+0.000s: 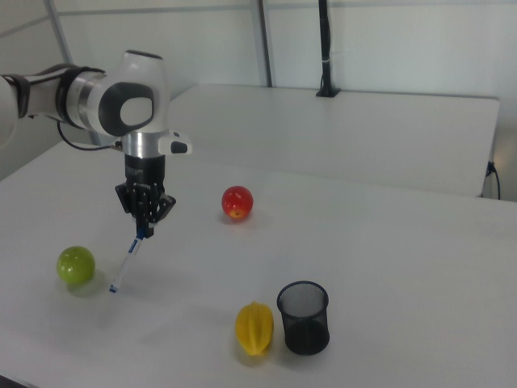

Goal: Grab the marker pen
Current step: 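Carry the marker away from the cup and lower it to the table, then open the gripper, release the marker and raise the gripper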

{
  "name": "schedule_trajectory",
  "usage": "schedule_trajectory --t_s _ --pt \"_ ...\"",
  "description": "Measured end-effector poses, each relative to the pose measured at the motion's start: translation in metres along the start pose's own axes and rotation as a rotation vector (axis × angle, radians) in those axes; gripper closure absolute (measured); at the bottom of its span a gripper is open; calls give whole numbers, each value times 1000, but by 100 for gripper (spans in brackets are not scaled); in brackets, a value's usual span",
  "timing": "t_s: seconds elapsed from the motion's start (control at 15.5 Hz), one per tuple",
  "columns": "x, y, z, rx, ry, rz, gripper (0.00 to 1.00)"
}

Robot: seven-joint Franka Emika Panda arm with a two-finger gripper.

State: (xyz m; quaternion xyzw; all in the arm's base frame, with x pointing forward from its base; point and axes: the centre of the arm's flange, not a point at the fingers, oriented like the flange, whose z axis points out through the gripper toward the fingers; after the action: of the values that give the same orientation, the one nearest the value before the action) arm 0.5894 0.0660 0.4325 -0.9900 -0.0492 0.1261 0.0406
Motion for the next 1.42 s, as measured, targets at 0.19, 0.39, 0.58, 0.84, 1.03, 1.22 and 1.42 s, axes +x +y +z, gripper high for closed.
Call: schedule_trajectory --t_s 0.19,0.39,0.58,0.84,1.03,1.22,1.42 --pt "11 -11 30 -32 -54 -20 82" --pt "19 -12 51 -40 -89 -23 82" --pt "28 -13 69 -51 -101 -27 82" --pt "35 -11 87 -67 -121 -29 82" --pt "38 -11 97 -71 -138 -30 76" --pt "39 -10 101 -81 -145 -33 70" --pt "40 -10 100 -90 -143 -35 58"
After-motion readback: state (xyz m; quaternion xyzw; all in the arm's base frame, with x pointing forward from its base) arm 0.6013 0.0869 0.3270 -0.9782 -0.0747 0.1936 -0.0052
